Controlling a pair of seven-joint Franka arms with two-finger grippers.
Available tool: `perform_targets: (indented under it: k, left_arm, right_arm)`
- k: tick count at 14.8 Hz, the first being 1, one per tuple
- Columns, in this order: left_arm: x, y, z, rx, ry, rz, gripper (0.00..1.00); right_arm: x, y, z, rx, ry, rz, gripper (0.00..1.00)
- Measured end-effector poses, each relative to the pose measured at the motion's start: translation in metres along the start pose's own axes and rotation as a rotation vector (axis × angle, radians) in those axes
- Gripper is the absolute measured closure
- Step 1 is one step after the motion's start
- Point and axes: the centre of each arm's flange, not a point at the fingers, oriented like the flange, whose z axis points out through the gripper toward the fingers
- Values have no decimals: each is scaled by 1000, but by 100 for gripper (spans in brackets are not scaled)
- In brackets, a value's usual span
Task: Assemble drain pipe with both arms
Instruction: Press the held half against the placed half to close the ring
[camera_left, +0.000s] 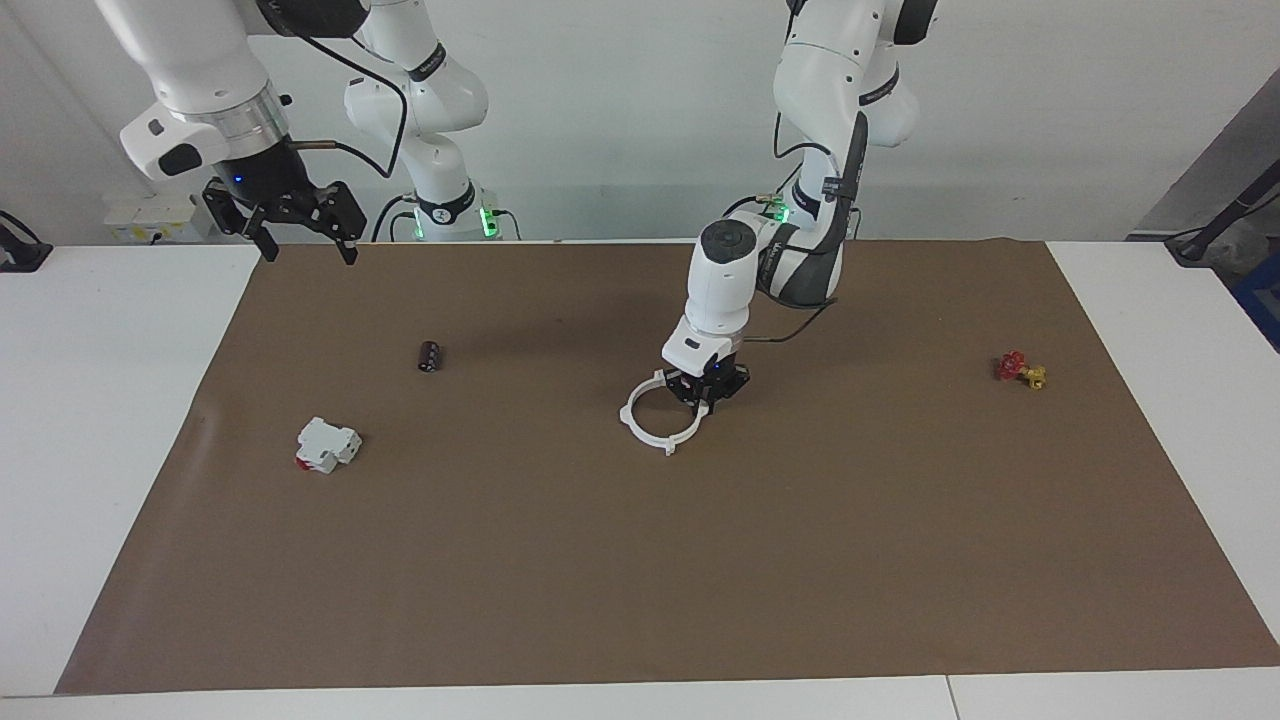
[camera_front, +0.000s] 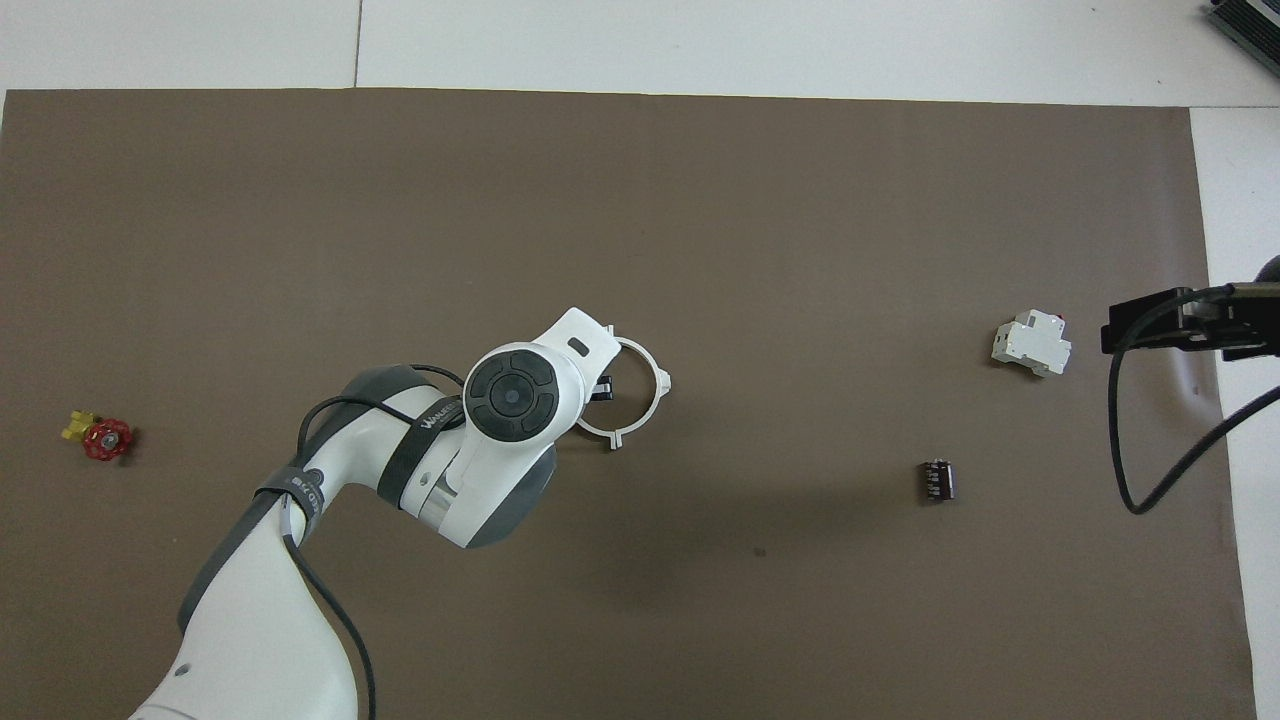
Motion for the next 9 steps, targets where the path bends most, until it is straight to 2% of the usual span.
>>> perform_targets:
  k: [9]
  left_arm:
    - [1, -2, 0, 0, 2, -4, 79]
  right_arm:
    - [0, 0, 0, 0, 0, 0, 0]
